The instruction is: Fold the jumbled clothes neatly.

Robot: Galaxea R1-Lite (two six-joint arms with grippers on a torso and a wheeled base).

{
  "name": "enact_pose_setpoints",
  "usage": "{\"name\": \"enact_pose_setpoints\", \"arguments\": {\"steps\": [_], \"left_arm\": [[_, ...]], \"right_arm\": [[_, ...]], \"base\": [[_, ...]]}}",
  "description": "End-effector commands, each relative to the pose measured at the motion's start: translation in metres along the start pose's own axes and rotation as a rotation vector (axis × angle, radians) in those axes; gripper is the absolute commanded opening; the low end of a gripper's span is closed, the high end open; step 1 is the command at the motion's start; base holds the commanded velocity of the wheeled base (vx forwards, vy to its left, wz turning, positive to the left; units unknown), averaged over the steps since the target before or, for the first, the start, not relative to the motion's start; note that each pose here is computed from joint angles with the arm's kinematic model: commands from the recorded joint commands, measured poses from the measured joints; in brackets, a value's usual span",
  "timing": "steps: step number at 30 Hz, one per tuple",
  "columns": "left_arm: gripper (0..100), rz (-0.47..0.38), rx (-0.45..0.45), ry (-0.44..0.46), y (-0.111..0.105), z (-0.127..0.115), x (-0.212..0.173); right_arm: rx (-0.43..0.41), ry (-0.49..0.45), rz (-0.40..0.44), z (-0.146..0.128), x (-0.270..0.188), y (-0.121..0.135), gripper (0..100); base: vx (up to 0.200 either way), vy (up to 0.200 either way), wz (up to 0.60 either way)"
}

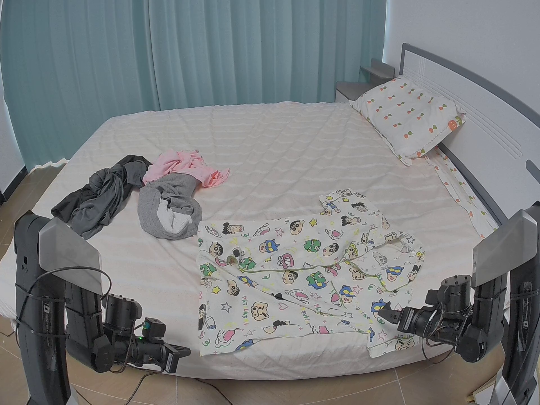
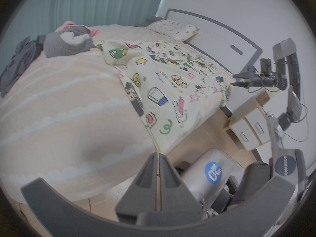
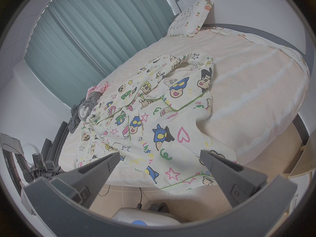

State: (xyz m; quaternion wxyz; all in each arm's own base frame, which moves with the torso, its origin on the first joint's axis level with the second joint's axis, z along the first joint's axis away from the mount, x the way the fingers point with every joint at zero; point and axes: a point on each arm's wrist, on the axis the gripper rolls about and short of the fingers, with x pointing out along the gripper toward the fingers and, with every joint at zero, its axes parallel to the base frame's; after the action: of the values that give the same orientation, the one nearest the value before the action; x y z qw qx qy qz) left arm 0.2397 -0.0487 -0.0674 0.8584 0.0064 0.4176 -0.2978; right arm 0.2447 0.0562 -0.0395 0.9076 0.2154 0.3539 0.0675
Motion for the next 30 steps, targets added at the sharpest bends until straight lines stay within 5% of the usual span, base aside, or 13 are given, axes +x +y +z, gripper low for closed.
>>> {"name": "enact_pose_setpoints", "arguments": {"steps": [1,18,25,29,30], "left_arm": [[100,-0.015,0.044,-0.020,-0.008,0.008,0.016],[100,-0.007,0.144,-0.067,-0.014,0.033,0.045],[100,-0.026,0.135,0.011,-0.018,0.035,0.052],[100,0.030,0.139,0.029,-0.020,0.035,0.053],[0,0.040,0.142,0.035,-0.020,0.036,0.053]], "right_arm": [[-0.001,-0.009,0.005,0.001,0.000,0.000,100],[-0.001,-0.011,0.007,0.001,0.000,0.001,100],[-0.002,-0.016,0.008,0.002,0.000,0.001,100],[-0.002,-0.019,0.009,0.003,0.000,0.002,100],[-0.002,-0.017,0.008,0.002,-0.001,0.001,100]], "base": [[0.000,0.000,0.00],[0.000,0.000,0.00],[0.000,0.000,0.00],[0.000,0.000,0.00],[0.000,0.000,0.00]]}}
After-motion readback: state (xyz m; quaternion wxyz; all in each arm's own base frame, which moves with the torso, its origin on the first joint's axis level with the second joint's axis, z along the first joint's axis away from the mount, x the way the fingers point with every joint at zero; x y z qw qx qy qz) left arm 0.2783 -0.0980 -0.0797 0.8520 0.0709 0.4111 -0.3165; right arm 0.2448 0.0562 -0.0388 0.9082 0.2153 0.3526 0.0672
